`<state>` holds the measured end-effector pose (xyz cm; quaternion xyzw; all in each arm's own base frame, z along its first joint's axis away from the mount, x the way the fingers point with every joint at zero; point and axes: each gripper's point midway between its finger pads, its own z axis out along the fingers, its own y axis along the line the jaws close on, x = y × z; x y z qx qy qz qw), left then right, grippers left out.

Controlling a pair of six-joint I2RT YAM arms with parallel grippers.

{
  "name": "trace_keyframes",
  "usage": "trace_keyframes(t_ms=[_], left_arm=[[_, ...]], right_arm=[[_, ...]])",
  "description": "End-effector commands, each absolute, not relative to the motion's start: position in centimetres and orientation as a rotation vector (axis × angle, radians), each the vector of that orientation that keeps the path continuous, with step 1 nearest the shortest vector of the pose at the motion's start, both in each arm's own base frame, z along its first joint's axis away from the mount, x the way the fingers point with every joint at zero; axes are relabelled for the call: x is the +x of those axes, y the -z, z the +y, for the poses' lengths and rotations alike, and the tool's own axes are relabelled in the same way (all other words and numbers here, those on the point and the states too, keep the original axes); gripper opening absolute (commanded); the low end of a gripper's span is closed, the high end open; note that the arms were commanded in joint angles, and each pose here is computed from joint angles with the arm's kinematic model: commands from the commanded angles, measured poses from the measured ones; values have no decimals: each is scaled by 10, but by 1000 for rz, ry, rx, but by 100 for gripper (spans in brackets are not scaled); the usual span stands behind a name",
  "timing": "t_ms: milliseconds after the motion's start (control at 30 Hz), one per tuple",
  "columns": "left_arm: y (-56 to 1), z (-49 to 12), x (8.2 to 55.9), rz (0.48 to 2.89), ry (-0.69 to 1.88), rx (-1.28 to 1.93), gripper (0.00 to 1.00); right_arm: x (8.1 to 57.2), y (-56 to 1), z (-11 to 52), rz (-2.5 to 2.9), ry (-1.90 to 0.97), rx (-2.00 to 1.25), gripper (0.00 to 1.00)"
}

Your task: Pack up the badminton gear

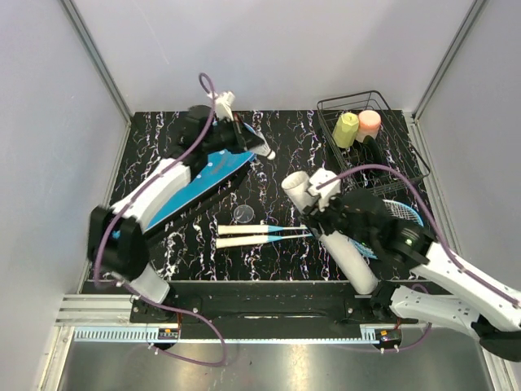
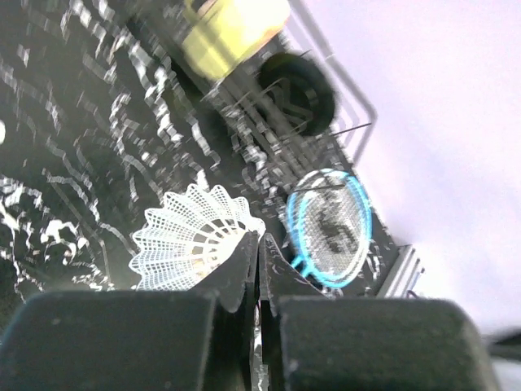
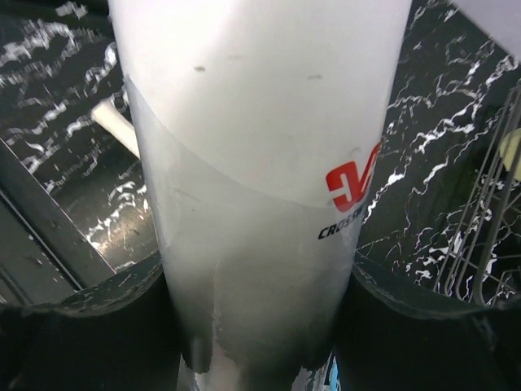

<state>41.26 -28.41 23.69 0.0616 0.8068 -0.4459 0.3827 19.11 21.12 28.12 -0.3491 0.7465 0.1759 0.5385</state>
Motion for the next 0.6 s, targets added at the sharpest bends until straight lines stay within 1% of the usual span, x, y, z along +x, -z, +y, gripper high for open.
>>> trace_keyframes(t_ms=[0,167,267,433,567], left_arm=[[-316,-268,362,1907,1149,292,0],[-368,-251,296,1773,1190,410,0],[-386,-242,269,1721,1180,458,0],[-392,-246,235,1724,1247,550,0],[-391,-255,222,1721,1282,609,0]], right_arm=[[209,-282,234,1759,-375,-889,26],[220,-268,248,1782,-330,-958,26],[222,-269,258,1764,-345,-980,25],[224,-277,271,1719,-386,-994,25],[224,-284,278,1686,-415,-1008,26]])
